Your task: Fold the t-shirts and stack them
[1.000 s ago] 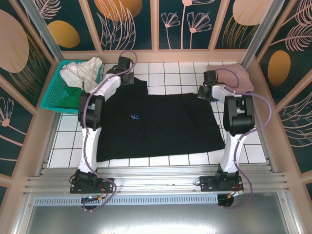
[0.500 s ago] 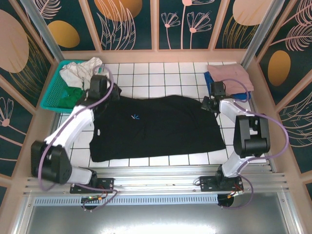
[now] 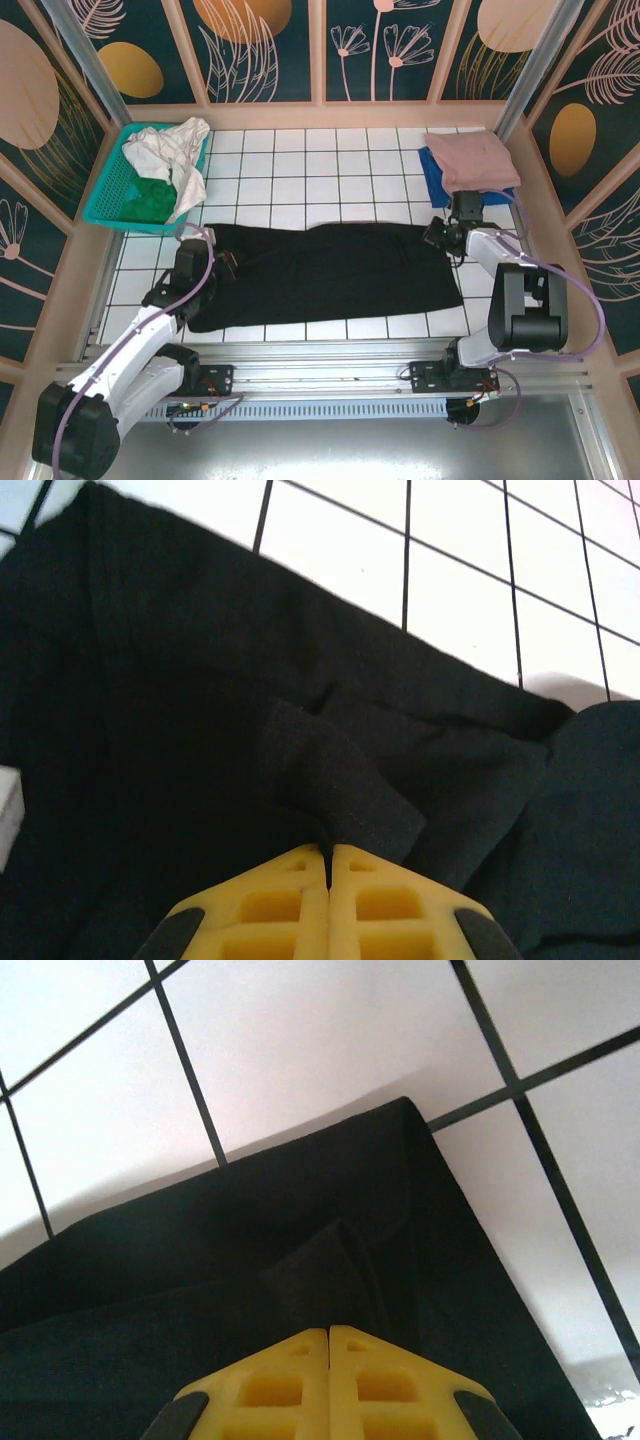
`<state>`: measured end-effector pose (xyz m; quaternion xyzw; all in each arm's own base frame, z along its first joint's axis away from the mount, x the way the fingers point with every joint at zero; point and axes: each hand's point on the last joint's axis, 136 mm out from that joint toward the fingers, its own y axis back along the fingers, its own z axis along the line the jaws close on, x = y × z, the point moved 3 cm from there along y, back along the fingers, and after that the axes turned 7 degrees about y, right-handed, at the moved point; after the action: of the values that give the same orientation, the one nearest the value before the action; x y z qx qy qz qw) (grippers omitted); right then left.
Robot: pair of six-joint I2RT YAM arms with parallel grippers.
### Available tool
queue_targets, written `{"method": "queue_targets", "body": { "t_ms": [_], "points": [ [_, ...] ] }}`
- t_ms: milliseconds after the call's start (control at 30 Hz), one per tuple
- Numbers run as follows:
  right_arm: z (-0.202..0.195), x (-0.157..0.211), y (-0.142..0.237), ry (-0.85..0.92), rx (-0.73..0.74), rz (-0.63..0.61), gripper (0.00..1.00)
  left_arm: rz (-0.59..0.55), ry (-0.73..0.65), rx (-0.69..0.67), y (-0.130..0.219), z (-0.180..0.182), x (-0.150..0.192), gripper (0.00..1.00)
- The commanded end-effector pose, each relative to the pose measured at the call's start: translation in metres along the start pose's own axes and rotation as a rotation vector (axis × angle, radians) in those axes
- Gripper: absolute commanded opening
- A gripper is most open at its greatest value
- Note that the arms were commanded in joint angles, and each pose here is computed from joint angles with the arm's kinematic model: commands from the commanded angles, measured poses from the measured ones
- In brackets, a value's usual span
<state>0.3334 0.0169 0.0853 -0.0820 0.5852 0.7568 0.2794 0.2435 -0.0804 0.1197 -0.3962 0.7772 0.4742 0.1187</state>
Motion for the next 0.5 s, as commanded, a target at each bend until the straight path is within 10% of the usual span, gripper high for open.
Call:
{"method": "queue_targets", "body": {
  "t_ms": [0, 467],
  "points": [
    [-0.001, 0.001, 0.007, -0.056, -0.039, -0.017, 0.0, -0.02, 0.062, 0.052, 0.002, -0.007, 0.003, 0.0],
    [-0.043, 0.007, 0.016, -0.188, 0.053, -0.02, 0.0, 0.012, 0.135, -0.146, 0.0, 0.041, 0.04, 0.0]
  ]
}}
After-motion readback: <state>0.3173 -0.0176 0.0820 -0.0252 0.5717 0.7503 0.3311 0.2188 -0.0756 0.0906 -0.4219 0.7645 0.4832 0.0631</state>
